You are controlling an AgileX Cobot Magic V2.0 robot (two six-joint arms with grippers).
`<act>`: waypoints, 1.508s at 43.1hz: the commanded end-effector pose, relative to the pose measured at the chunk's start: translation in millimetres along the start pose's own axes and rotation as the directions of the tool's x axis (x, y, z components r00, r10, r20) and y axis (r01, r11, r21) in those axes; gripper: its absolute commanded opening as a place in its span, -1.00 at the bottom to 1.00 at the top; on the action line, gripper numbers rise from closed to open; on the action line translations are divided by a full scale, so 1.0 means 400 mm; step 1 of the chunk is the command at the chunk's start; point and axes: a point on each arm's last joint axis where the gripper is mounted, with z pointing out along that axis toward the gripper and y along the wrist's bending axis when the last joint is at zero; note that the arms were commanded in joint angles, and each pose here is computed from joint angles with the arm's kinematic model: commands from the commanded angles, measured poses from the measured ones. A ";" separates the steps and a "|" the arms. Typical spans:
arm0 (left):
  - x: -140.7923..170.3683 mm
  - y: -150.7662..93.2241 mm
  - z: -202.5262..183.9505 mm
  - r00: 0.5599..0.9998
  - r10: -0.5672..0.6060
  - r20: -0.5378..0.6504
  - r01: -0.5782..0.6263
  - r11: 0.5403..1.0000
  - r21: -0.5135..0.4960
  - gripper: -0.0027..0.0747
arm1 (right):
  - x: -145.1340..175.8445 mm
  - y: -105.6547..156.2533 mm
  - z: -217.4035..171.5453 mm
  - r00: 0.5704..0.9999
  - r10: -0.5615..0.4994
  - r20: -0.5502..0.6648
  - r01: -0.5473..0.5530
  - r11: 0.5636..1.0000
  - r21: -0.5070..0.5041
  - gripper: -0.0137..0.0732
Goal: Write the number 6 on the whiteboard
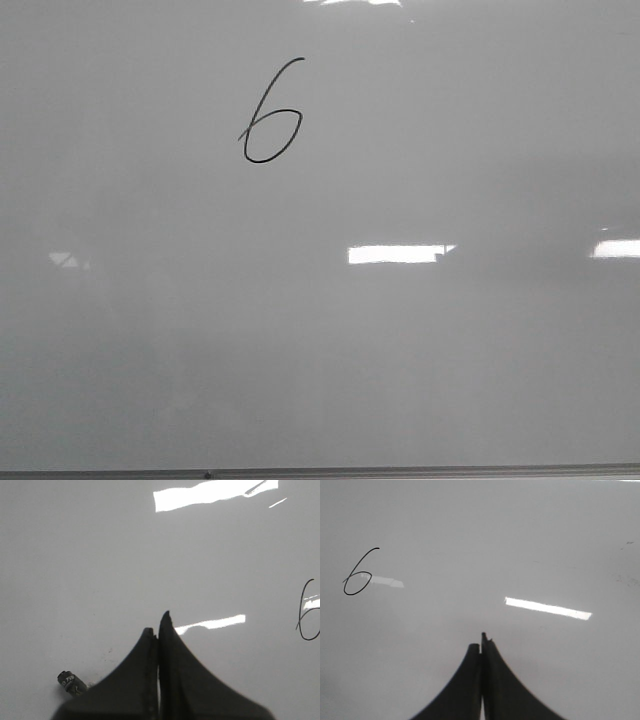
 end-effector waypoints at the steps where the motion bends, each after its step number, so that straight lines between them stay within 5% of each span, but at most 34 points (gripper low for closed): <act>1: -0.037 0.006 -0.002 0.995 -0.018 0.095 0.020 1.000 -0.012 -0.98 | -0.039 -0.002 -0.005 0.995 -0.007 0.103 0.006 1.000 0.010 -0.83; 28: 0.232 -0.012 -0.029 0.989 -0.131 -0.066 0.122 0.984 -0.132 -0.98 | -0.039 -0.002 -0.005 0.995 -0.007 0.101 0.006 1.000 0.010 -0.83; 65: 0.239 -0.013 -0.029 0.986 -0.135 -0.094 0.122 0.984 -0.130 -0.98 | -0.038 -0.002 -0.005 0.995 -0.007 0.100 0.006 1.000 0.010 -0.83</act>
